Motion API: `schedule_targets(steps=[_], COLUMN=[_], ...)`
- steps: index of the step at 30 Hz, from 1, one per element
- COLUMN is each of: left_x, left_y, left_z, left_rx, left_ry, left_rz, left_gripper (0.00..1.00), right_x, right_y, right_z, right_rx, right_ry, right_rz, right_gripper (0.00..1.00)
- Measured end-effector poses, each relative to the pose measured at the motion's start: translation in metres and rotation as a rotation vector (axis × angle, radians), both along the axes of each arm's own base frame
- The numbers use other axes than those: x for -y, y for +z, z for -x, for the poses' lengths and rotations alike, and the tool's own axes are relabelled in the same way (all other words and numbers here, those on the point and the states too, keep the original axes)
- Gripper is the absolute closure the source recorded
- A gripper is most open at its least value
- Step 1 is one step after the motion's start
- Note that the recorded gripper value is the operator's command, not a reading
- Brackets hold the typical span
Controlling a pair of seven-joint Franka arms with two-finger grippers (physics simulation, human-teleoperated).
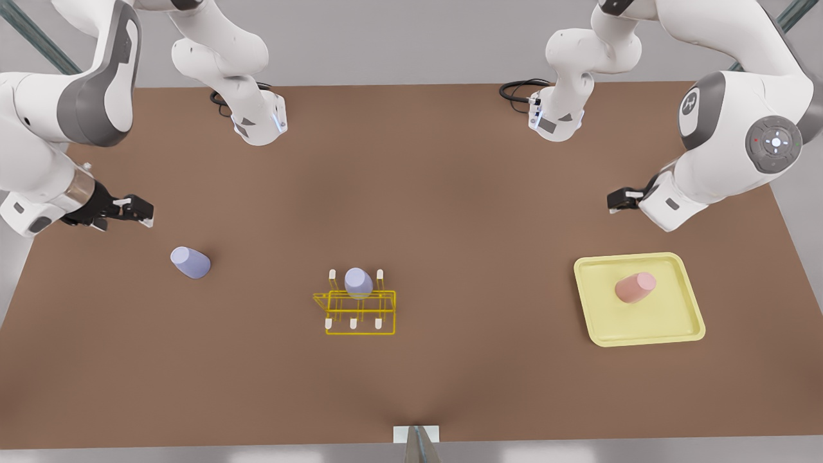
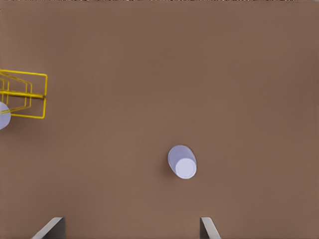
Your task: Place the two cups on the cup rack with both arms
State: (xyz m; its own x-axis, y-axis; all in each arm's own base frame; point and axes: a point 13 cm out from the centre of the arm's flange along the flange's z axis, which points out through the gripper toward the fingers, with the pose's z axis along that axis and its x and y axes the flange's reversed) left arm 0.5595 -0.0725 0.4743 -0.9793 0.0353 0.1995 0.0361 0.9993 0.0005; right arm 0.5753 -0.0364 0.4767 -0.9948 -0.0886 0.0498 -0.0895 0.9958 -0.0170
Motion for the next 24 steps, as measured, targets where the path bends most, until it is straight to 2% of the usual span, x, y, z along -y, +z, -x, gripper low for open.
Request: schedule_targets(steps=[2, 3, 6, 8, 10, 16, 24], left_x=[-0.003, -0.017, -0.129, -0.176, -0.198, -0.212, -0.208], left_y=[-0.003, -0.019, -0.109, -0.164, -0.209, -0.302, -0.347], left_z=[-0.003, -0.011, -0.05, -0.067, -0.069, -0.044, -0.052], left_rx=[0.002, -0.015, -0.061, -0.066, -0.07, -0.057, 0.019], left_ry=[0.009, 0.03, 0.154, 0.166, 0.154, 0.084, -0.011], left_rz=[0.0, 0.0, -0.004, -0.017, -0.015, -0.008, -0.006], left_gripper=[0.0, 0.0, 0.0, 0.0, 0.0, 0.0, 0.0], right_x=[-0.001, 0.0, 0.021, 0.039, 0.047, 0.059, 0.066], right_y=[-0.006, -0.029, -0.134, -0.19, -0.226, -0.282, -0.322], right_z=[-0.003, -0.006, 0.003, 0.006, 0.004, 0.014, 0.037], right_rx=[-0.003, -0.039, -0.183, -0.227, -0.23, -0.197, -0.162], right_ry=[0.008, 0.009, -0.017, -0.044, -0.051, -0.057, -0.04], right_rz=[0.001, 0.003, 0.004, -0.001, -0.001, -0.002, -0.007], right_gripper=[0.0, 0.0, 0.0, 0.0, 0.0, 0.0, 0.0])
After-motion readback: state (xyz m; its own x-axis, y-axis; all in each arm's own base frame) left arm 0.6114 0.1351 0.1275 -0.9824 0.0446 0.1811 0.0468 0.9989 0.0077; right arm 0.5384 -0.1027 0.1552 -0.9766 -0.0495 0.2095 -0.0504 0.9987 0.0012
